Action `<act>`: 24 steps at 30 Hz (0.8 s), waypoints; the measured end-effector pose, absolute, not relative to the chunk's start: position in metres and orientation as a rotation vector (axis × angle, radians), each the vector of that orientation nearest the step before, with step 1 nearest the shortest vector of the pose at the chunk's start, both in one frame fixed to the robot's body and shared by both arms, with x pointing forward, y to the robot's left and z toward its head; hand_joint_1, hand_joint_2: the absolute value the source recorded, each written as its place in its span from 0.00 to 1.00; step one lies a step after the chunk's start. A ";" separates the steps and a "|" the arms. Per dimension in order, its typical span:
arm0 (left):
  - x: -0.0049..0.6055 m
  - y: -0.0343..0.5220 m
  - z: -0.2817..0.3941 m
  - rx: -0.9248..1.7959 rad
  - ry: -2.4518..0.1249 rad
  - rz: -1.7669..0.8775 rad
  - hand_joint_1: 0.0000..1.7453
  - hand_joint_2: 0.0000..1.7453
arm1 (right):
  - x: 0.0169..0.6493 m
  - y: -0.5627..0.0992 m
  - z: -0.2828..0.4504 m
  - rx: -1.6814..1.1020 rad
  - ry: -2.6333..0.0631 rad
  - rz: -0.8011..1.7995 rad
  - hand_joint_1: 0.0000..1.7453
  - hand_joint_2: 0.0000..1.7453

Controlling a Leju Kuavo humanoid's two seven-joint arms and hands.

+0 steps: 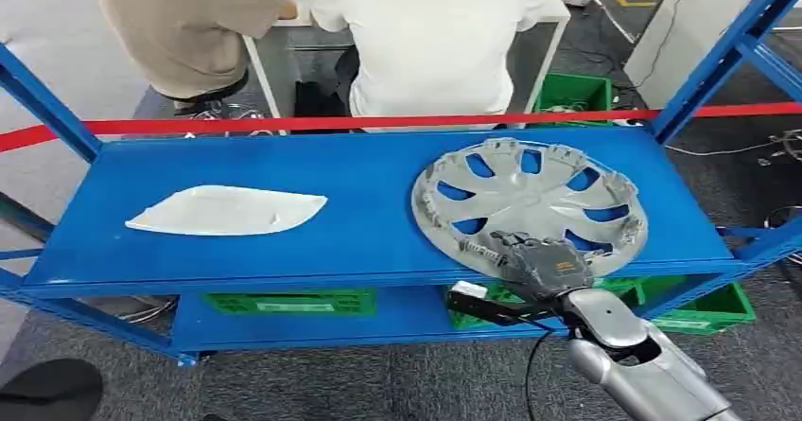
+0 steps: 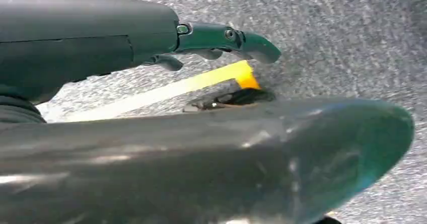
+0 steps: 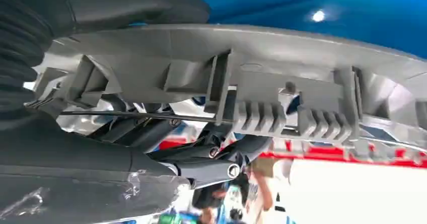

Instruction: Take the parts from the cabinet and place them on the table.

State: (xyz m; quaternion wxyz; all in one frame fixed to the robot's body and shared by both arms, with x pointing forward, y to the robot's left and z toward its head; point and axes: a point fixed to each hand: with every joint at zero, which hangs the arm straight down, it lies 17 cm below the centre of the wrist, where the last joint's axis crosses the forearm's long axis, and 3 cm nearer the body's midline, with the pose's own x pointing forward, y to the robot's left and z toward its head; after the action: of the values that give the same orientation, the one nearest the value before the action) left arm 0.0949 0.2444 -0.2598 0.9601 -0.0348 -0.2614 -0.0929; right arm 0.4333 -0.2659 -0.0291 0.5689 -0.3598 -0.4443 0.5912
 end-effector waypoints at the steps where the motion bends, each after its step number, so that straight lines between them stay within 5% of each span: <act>1: 0.094 0.243 -0.260 -0.073 -0.529 -0.187 0.00 0.00 | 0.433 -0.268 -0.024 -0.861 -1.058 1.380 1.00 1.00; 24: 0.098 0.247 -0.259 -0.029 -0.564 -0.199 0.00 0.00 | 0.406 -0.269 0.056 -1.081 -1.317 1.243 1.00 1.00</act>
State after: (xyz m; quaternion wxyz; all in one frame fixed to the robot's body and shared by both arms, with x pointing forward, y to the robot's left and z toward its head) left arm 0.0975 0.2471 -0.2587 0.9556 -0.0142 -0.2776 -0.0982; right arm 0.4060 -0.2690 0.0562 0.4936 -0.4459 -0.5429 0.5126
